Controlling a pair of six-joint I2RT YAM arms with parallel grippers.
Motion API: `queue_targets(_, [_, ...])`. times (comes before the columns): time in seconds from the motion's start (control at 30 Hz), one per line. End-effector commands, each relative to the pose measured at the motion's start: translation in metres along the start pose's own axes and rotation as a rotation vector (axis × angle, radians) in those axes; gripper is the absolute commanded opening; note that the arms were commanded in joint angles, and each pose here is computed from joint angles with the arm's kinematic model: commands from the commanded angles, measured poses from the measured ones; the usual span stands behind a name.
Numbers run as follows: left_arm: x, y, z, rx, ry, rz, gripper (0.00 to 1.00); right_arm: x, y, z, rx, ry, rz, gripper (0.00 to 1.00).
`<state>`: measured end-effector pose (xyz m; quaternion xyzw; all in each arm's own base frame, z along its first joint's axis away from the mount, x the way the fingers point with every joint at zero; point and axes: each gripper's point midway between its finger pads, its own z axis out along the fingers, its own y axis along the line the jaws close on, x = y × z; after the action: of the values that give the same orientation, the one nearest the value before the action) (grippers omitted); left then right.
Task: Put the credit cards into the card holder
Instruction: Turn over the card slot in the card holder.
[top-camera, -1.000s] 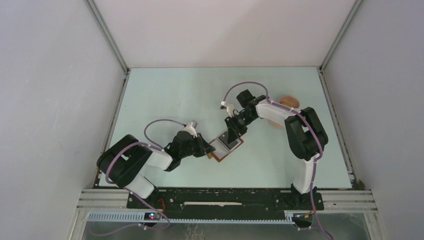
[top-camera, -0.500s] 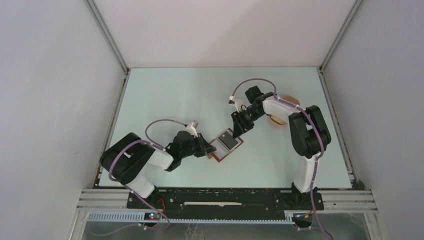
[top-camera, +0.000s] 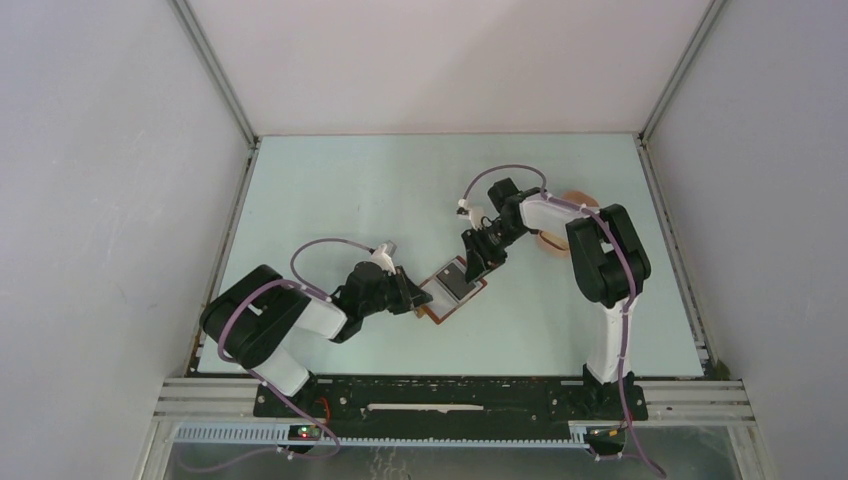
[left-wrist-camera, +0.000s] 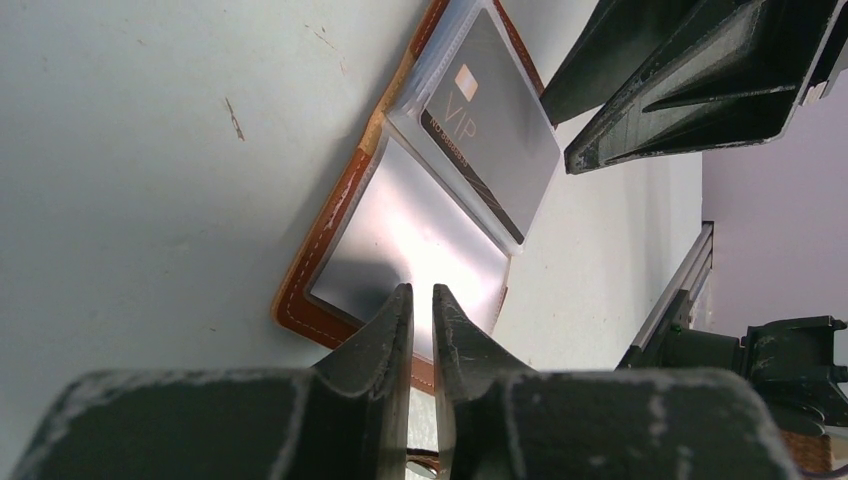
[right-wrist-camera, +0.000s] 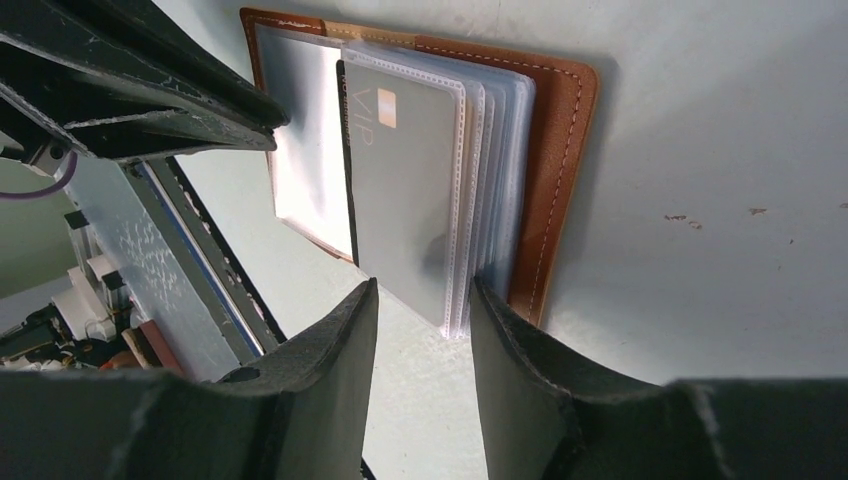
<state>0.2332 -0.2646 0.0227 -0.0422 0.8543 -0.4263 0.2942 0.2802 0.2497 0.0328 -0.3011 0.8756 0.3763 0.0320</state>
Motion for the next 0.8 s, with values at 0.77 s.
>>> queue_targets(0.77, [-0.018,-0.021,-0.022,0.093,-0.106,-0.020,0.53,-0.003,0.120,0.007,-0.457,0.026,-0.067,0.46])
